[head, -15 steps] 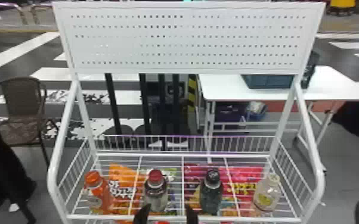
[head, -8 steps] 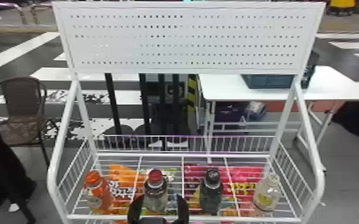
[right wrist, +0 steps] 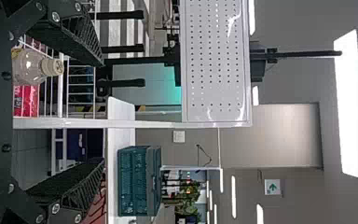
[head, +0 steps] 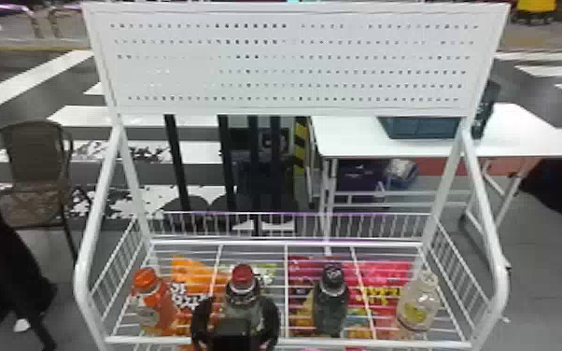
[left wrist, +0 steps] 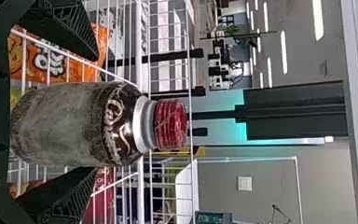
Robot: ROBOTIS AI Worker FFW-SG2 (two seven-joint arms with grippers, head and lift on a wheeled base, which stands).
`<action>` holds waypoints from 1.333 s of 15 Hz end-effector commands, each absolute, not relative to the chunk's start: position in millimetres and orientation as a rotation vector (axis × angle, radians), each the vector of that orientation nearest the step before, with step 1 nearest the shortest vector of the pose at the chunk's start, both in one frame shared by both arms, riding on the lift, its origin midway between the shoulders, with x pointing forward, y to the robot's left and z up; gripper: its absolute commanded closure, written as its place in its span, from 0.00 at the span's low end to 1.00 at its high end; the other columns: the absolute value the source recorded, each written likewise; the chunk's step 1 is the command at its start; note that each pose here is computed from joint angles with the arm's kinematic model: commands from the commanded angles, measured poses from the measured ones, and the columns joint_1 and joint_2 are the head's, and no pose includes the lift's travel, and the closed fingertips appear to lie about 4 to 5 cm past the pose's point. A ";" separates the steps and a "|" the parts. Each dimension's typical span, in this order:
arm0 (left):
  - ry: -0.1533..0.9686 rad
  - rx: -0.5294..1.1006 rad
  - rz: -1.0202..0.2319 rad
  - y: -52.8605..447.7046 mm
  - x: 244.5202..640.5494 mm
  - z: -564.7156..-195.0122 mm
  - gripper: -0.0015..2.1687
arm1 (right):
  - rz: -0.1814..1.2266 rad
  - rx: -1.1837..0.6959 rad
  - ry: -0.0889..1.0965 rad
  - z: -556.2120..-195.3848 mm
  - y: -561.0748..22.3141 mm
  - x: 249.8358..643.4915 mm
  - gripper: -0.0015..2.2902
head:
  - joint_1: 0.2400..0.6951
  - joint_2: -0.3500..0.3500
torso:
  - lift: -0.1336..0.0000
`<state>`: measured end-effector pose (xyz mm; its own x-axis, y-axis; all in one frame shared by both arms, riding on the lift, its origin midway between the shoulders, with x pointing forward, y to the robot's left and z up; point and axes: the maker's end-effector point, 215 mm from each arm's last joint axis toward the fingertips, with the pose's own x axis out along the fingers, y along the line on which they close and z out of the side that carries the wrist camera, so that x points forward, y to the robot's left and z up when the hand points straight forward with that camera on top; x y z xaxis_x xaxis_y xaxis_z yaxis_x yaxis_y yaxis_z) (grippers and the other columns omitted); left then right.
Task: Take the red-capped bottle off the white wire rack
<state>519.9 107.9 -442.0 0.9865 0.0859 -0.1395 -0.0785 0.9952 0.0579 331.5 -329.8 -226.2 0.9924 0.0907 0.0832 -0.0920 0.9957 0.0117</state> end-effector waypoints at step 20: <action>0.031 0.126 0.155 166.8 447.9 -250.7 0.49 | 0.088 0.021 -0.084 -229.8 -332.5 337.6 0.08 | 0.57 0.50 | 1.00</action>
<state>462.1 147.6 -271.5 0.9912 0.1278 -0.0357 -0.1238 0.9873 0.0992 337.9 -332.8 -229.0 0.9925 0.0866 0.0863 -0.0883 0.9960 0.0156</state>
